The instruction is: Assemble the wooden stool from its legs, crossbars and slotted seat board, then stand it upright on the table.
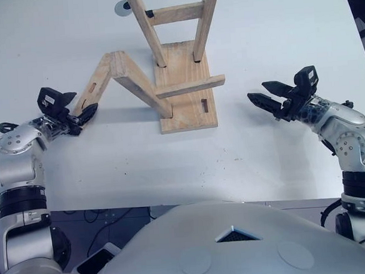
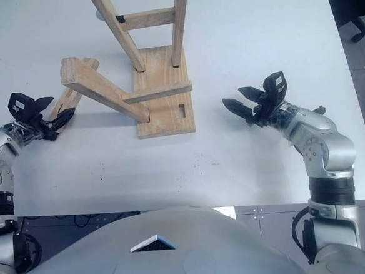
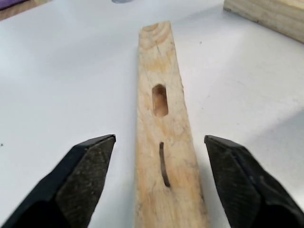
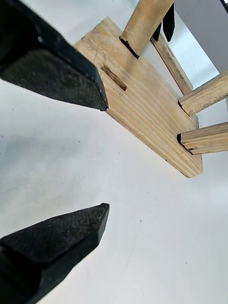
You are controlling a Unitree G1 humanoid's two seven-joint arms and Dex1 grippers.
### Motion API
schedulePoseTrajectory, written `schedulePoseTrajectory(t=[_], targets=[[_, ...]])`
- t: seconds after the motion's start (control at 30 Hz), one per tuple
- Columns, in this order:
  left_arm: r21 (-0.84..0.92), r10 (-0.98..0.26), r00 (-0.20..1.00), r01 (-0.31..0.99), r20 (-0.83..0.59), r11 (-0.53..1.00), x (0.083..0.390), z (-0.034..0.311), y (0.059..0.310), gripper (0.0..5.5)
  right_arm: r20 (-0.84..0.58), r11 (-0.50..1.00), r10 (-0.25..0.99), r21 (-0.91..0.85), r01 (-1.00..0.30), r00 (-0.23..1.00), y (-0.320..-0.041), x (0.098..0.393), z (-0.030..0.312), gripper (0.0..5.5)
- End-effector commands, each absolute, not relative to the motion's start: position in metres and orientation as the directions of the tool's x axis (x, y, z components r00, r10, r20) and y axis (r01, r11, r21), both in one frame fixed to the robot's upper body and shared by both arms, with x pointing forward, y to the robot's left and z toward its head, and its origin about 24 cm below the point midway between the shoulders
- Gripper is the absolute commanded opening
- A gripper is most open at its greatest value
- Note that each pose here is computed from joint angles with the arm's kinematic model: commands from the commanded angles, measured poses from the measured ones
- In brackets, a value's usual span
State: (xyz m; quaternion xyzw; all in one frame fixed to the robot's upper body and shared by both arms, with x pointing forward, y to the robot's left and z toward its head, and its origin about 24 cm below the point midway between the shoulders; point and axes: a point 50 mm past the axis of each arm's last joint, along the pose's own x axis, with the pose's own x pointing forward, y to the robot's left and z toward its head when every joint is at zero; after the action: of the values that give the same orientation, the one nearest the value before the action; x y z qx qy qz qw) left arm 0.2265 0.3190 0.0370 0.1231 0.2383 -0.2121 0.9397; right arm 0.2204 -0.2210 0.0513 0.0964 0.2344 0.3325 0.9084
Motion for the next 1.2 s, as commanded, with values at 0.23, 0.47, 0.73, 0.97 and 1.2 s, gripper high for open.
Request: schedulePoseTrajectory(t=[0.23, 0.47, 0.73, 0.97, 1.2], targets=[[0.04, -0.379, 0.726, 0.488, -0.574, 0.872, 0.217, 0.025, 0.318, 3.38, -0.371, 0.763, 0.646, 0.32, -0.561, 0.667, -0.218, 0.222, 0.048, 3.58], [0.053, -0.379, 0.742, 0.485, -0.552, 0.873, 0.22, 0.029, 0.318, 2.32, -0.371, 0.763, 0.646, 0.314, -0.565, 0.667, -0.218, 0.223, 0.048, 3.58], [0.096, -0.507, 0.841, 0.529, -0.187, 0.843, 0.268, 0.105, 0.304, 2.0, -0.247, 0.759, 0.641, 0.346, -0.552, 0.727, -0.221, 0.241, 0.072, 3.58], [-0.143, -0.877, 0.369, 0.929, 0.307, 0.341, 0.271, 0.233, 0.229, 2.0, 0.347, 0.382, 0.752, 0.463, -0.8, 0.561, -0.194, 0.281, 0.192, 3.58], [-0.241, -0.943, 0.162, 0.966, 0.292, 0.092, 0.264, 0.229, 0.186, 2.0, 0.54, 0.054, 0.798, 0.376, -0.925, 0.267, -0.129, 0.266, 0.24, 3.58]])
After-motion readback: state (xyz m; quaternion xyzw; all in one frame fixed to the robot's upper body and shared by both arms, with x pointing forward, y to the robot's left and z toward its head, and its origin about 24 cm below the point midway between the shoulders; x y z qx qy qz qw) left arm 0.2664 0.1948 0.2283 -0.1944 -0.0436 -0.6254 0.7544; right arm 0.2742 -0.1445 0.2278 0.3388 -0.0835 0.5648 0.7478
